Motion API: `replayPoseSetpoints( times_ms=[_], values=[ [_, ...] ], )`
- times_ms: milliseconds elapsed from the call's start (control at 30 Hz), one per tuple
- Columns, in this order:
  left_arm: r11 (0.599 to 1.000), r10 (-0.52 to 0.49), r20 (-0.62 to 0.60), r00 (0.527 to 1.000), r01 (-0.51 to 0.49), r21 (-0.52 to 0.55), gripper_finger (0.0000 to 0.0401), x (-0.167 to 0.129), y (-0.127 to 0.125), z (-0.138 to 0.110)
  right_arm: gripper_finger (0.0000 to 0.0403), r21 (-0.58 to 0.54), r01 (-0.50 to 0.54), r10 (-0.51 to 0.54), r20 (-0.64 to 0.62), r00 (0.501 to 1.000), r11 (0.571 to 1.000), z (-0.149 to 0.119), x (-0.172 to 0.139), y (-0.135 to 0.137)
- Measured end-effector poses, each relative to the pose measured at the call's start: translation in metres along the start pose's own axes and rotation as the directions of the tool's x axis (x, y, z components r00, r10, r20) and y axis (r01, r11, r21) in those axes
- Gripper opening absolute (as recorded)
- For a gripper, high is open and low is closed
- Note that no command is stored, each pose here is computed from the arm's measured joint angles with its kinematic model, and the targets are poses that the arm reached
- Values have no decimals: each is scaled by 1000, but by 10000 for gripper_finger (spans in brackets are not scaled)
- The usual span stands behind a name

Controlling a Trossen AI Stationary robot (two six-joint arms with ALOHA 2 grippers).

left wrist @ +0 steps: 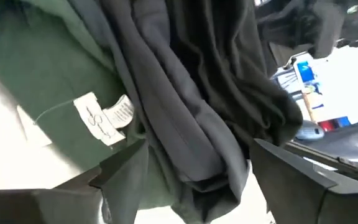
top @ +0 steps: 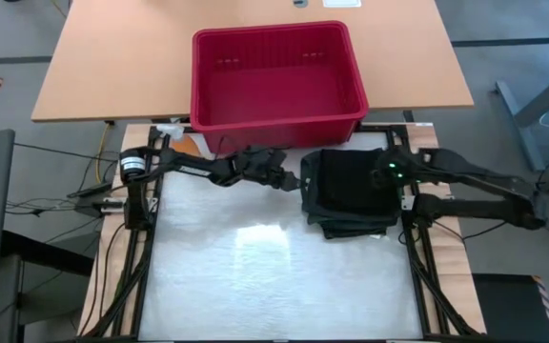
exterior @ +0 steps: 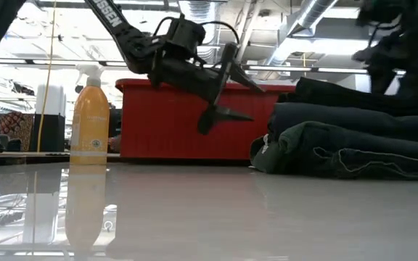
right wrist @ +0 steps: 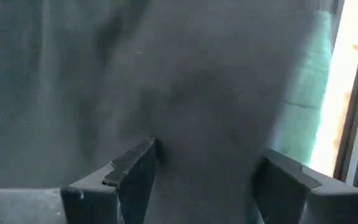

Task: Fold Laundry from Bin
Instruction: Put the stacked clothes into the red bin

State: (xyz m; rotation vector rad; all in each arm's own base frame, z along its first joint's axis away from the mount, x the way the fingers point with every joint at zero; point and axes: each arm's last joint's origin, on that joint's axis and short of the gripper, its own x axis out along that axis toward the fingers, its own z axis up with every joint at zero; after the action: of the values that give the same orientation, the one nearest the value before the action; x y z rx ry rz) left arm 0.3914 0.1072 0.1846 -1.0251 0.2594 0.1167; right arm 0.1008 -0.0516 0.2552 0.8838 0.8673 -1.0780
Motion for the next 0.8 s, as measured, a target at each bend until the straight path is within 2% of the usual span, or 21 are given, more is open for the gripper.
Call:
replayPoseSetpoints(
  times_ms=[167, 233, 400, 533, 667, 800],
  values=[
    [1000, 18, -3, 1000, -18, 18, 269, -4, -3, -1, 265, -92, 106, -117, -114, 987, 990, 10, 32, 21],
    [999, 27, -19, 999, -26, 36, 266, -8, -7, -4, 265, -117, 115, -131, -144, 981, 987, 15, 48, 29],
    [994, 57, -43, 997, -52, 101, 261, -25, -24, -11, 265, -122, -24, 2, -177, 984, 992, 24, 93, 52],
    [982, 123, 35, 992, -127, 143, 261, -57, -40, -17, 265, -113, -151, 133, -151, 980, 982, 26, 116, 78],
    [965, 200, 98, 975, -213, 152, 260, -94, -47, -26, 265, -109, -277, 263, -126, 957, 955, 25, 122, 112],
    [966, 228, 141, 963, -241, 89, 260, -123, -47, -37, 265, -132, -351, 332, -146, 932, 927, 23, 115, 141]
  ],
)
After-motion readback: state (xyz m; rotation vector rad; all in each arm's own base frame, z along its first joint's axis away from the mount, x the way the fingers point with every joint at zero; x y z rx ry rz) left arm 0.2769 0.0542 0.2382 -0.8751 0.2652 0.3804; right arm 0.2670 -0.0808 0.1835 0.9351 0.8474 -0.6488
